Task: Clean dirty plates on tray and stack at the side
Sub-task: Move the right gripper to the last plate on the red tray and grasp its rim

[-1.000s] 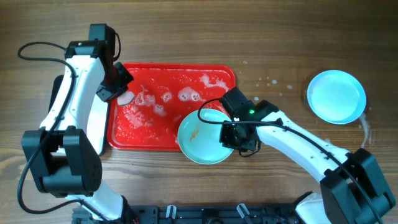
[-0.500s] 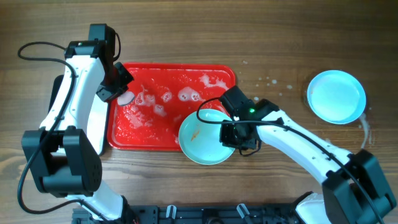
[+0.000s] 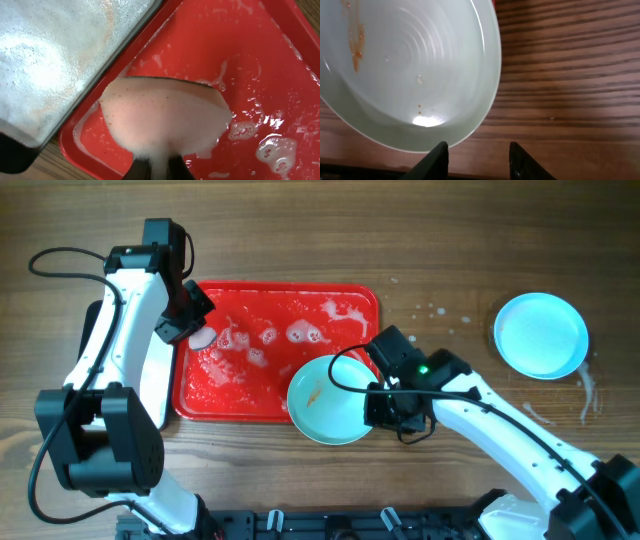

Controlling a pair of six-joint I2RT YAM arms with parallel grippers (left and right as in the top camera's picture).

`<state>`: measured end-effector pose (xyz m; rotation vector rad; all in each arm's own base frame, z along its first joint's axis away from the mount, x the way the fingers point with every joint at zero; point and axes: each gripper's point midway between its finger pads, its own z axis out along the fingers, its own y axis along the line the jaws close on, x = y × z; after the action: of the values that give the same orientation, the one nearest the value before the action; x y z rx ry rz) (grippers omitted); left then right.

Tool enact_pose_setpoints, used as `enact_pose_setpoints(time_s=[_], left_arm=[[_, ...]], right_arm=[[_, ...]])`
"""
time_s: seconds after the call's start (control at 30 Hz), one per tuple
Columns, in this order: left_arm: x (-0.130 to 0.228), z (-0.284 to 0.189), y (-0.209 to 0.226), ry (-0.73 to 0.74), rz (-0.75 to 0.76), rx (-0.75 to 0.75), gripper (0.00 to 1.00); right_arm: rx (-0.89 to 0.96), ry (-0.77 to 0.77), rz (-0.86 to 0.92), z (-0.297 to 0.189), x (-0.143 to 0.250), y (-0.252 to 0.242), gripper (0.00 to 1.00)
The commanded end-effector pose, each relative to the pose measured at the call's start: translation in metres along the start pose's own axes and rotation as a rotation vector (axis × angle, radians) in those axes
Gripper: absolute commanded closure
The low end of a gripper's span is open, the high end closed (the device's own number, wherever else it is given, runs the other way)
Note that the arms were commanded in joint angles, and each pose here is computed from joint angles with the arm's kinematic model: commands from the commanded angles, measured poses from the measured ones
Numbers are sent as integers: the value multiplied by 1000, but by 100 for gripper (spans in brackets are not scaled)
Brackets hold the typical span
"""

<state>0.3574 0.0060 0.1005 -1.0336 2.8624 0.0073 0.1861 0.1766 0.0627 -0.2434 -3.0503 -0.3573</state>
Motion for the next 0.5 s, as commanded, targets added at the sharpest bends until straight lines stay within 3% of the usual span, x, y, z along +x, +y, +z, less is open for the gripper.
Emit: enact_pose_setpoints(time_s=[0.0, 0.23, 0.47], left_arm=[[-3, -8, -2, -18, 12, 19, 96], [-3, -8, -2, -18, 12, 19, 96], [-3, -8, -2, -18, 12, 19, 96]], right_arm=[[-94, 17, -5, 11, 5, 11, 57], [-107, 8, 6, 26, 7, 13, 57], [-85, 31, 16, 32, 10, 10, 66]])
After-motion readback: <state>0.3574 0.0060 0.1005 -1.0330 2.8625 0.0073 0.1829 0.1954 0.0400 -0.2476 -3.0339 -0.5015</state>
